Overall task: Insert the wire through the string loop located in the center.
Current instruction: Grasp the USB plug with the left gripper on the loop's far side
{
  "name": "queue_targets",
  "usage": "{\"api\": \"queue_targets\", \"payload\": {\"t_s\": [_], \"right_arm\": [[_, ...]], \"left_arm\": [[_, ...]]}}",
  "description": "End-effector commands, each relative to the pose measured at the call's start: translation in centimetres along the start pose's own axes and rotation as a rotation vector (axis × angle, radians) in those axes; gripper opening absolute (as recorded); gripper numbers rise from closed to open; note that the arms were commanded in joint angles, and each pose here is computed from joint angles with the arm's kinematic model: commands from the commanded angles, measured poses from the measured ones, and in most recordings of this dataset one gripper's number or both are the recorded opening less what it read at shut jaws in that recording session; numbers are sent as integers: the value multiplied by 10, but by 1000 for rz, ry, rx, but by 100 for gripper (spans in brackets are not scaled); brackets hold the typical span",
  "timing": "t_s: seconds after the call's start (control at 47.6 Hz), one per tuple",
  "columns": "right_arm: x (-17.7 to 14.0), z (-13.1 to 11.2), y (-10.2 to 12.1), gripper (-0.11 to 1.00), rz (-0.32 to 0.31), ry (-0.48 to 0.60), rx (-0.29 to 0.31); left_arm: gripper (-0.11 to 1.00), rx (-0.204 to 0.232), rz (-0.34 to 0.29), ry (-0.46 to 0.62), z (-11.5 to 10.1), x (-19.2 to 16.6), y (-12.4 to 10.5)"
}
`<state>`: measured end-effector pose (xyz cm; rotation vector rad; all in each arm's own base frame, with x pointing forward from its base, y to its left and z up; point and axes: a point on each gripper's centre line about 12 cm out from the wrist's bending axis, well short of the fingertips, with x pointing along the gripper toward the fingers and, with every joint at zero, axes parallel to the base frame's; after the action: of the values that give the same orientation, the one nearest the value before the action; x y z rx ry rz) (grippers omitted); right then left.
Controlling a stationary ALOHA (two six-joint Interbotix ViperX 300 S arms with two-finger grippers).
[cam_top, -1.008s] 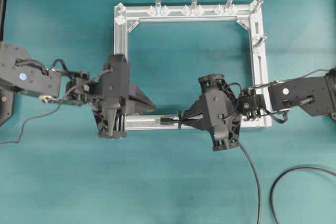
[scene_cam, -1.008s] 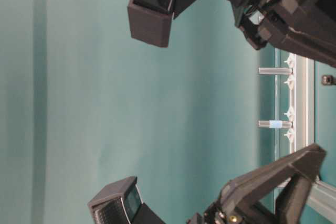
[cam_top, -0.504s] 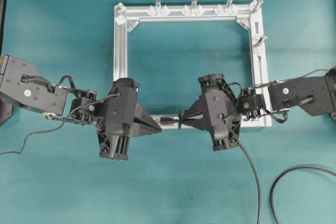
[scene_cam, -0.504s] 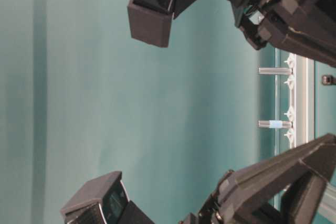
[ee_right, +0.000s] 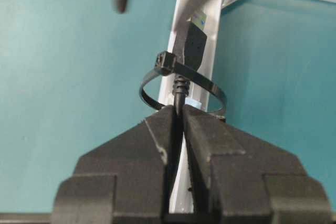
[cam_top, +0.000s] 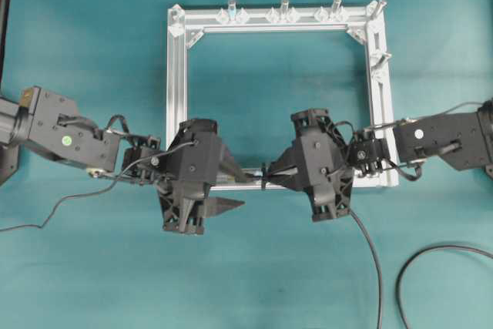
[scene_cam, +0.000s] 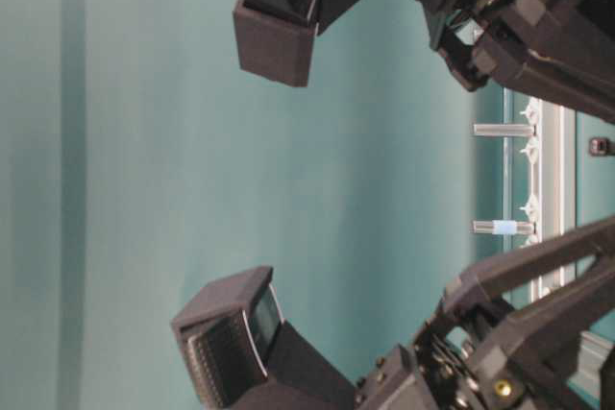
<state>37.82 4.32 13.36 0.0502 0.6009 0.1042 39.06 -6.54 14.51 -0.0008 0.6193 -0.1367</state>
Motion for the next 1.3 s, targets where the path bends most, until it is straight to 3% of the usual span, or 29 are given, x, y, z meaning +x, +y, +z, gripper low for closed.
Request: {"api": "queue_targets", "payload": {"t_s": [0.0,0.378,0.651,1.281], "right_arm": [[-3,12,1,11,4,-40,-2],[-2,12,1,11,3,-40,-1],[-3,12,1,11,3,-40,-1],[-2,13,1,11,3,-41,-1]], "left_arm": [[74,21,3,-37,13,-2,2],[74,34,13,-22,11,-1,7],[73,48,48,-14,11,10,24],[71,52,48,26,-1,21,24]]}}
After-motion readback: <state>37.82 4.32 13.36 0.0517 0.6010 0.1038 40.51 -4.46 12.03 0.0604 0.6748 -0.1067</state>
